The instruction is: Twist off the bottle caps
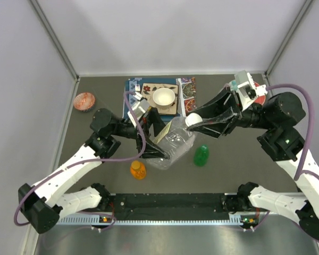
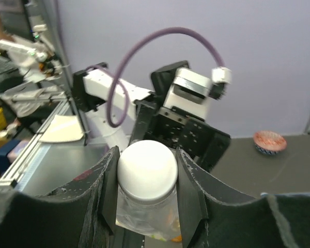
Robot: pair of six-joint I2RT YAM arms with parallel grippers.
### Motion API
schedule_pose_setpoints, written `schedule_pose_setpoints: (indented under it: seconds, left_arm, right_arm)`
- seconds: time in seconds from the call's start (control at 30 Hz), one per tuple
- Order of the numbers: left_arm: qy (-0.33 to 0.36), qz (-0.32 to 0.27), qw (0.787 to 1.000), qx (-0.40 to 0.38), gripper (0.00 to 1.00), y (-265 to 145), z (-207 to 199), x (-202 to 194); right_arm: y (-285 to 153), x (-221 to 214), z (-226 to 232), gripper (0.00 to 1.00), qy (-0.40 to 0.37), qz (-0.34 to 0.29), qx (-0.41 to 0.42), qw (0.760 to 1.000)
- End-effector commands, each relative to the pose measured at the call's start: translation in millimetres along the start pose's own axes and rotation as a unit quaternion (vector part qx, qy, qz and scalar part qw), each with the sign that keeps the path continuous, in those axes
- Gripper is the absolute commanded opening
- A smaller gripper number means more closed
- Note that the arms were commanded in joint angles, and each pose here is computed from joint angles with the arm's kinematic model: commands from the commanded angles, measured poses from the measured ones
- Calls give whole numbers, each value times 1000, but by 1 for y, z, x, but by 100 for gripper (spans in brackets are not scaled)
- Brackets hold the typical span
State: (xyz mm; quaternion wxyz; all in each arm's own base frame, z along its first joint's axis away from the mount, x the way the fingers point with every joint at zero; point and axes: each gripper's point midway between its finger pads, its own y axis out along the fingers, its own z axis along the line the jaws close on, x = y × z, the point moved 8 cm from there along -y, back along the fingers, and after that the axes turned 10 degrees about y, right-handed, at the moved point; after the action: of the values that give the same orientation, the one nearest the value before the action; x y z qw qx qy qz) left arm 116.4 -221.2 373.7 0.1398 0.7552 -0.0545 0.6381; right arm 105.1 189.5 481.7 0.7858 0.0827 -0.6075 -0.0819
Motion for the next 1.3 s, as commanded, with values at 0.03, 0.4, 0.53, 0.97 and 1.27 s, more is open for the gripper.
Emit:
schedule_pose_setpoints:
  seconds: [0.03,0.4,0.53,0.97,1.27]
  left_arm:
    - [16,-32,995,-97,33,3,-19,22]
    - [-1,-22,993,-114,33,4,-15,16]
    - [4,-5,994,-108,33,3,-12,14]
    - [104,48,959,258,33,-18,32,2]
    - [185,86,859,470,34,-33,38,-11]
  right_arm:
    - [-7,-13,29,0,-27,111,200,973]
    - [-9,-37,18,0,-19,151,248,957]
    - [-6,-34,12,6,-10,140,205,969]
    - [-8,51,3,94,10,-69,-137,988]
    - [-6,34,-46,93,155,-107,-328,926]
